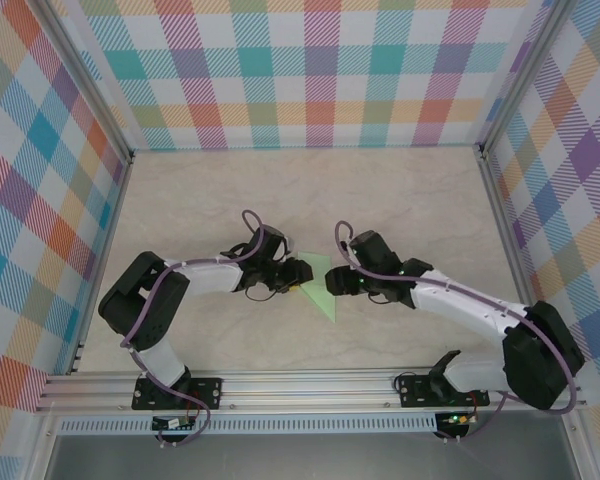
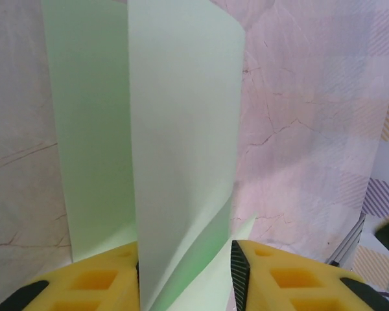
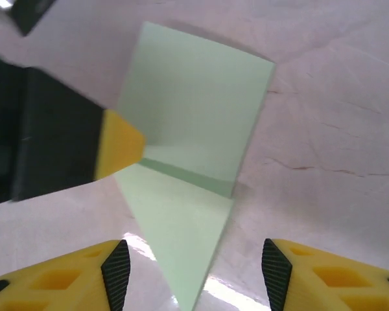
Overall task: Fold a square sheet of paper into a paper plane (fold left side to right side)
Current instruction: Fourth fold the wing at the center of the table.
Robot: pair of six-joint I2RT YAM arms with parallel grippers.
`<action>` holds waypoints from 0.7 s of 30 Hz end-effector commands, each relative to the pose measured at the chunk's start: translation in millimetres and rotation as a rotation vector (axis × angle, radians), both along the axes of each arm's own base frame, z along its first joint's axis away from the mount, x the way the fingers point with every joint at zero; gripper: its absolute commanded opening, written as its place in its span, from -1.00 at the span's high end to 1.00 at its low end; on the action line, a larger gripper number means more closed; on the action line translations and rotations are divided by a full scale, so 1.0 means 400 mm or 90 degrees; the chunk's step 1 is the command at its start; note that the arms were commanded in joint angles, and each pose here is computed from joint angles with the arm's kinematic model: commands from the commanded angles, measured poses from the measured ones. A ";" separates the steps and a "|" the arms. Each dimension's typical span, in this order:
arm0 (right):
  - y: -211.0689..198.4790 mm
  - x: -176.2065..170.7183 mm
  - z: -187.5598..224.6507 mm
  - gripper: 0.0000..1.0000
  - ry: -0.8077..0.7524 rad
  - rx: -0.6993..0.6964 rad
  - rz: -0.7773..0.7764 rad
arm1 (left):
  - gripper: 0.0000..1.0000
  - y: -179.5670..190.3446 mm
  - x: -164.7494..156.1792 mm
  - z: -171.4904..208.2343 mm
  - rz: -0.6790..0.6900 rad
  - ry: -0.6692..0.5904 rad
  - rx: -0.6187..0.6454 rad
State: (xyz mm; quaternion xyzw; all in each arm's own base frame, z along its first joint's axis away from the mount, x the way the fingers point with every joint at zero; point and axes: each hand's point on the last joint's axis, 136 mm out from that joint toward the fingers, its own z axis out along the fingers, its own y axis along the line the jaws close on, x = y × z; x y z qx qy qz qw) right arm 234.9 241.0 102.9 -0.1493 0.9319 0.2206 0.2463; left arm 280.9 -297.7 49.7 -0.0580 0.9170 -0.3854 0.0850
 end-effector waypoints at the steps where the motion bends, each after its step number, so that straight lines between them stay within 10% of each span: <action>1: 0.006 -0.055 -0.052 -0.15 -0.002 -0.053 0.028 | 0.25 -0.026 0.025 0.065 0.001 -0.023 -0.044; 21: 0.084 -0.047 -0.164 0.22 -0.036 -0.189 0.051 | 0.22 -0.047 0.044 0.093 0.022 0.003 -0.060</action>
